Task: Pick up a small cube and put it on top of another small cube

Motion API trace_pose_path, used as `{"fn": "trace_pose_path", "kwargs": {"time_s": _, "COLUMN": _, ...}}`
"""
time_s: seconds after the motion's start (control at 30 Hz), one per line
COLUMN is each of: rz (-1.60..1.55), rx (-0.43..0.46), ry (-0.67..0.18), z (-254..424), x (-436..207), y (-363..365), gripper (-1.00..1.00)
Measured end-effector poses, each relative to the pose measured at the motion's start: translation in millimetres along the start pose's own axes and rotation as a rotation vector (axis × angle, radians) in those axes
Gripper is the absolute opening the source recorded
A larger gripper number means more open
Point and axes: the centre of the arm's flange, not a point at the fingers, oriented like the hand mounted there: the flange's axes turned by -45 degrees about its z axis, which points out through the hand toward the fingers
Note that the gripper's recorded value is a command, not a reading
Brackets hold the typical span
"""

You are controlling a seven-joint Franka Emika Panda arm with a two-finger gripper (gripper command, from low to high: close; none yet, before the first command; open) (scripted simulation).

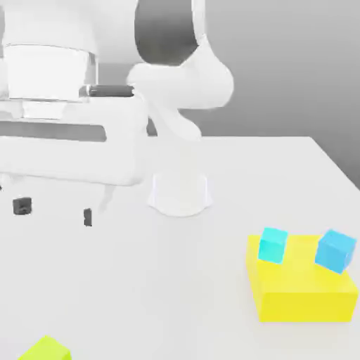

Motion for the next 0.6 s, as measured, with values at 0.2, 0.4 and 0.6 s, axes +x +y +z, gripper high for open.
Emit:
{"fn": "trace_pose_path", "kwargs": {"time_s": 0.2, "rz": 0.091, "rx": -0.048, "ry": -0.135, "z": 105.0, "x": -11.5, "y": 38.9, "gripper": 0.00}}
{"fn": "trace_pose_path", "kwargs": {"time_s": 0.4, "rz": 0.151, "rx": -0.082, "ry": -0.217, "z": 202.0, "x": -35.9, "y": 70.0, "gripper": 0.00}}
{"fn": "trace_pose_path", "kwargs": {"time_s": 0.6, "rz": 0.152, "rx": -0.082, "ry": -0.219, "z": 227.2, "x": -42.6, "y": 72.3, "gripper": -1.00}}
